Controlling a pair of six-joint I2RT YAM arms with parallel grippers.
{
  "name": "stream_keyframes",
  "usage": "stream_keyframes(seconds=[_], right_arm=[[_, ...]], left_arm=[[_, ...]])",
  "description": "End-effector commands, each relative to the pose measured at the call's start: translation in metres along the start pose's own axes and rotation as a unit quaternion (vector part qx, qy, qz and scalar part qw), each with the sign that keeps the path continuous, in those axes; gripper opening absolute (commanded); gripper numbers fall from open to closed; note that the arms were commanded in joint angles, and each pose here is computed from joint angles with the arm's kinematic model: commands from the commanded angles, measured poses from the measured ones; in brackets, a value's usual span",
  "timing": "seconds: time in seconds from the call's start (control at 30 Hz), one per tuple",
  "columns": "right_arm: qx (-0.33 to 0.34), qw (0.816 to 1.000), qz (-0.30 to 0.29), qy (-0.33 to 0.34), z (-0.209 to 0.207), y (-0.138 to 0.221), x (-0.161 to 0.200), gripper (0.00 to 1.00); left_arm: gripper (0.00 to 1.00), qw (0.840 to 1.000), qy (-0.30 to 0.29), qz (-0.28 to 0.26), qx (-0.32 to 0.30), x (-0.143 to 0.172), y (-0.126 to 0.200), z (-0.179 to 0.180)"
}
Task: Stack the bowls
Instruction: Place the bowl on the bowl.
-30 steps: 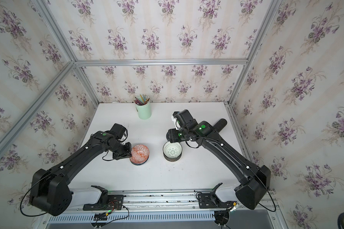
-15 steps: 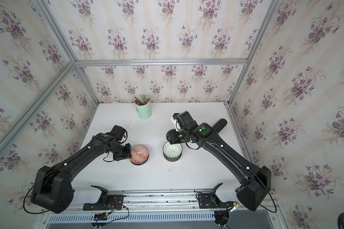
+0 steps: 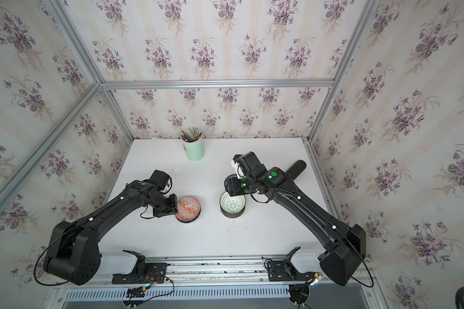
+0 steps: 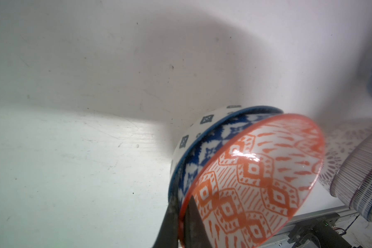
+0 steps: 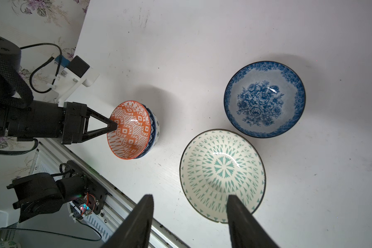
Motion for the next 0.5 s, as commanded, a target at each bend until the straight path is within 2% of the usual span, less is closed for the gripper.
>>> stream_keyframes(seconds=[0.0, 0.47], right_arm=[[-0.004, 1.000, -0.010, 0.000, 0.0012, 0.0008, -0.0027, 0.59], [-0.005, 1.000, -0.007, 0.001, 0.0015, -0.0026, -0.0042, 0.59]], left_arm=[[0.00, 1.000, 0.000, -0.002, 0.006, -0.0011, -0.0005, -0.0011], [0.00, 1.000, -0.002, -0.004, 0.008, -0.0021, -0.0024, -0.0010]])
Point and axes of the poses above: each gripper's point midway between its finger pads, its own y axis back along the fingers, its own z axis along the line the jaws close on, x = y × z, the point moved 9 cm from there along y, back along the fingers, and after that the axes turned 2 degrees about y, right-handed, at the moved point
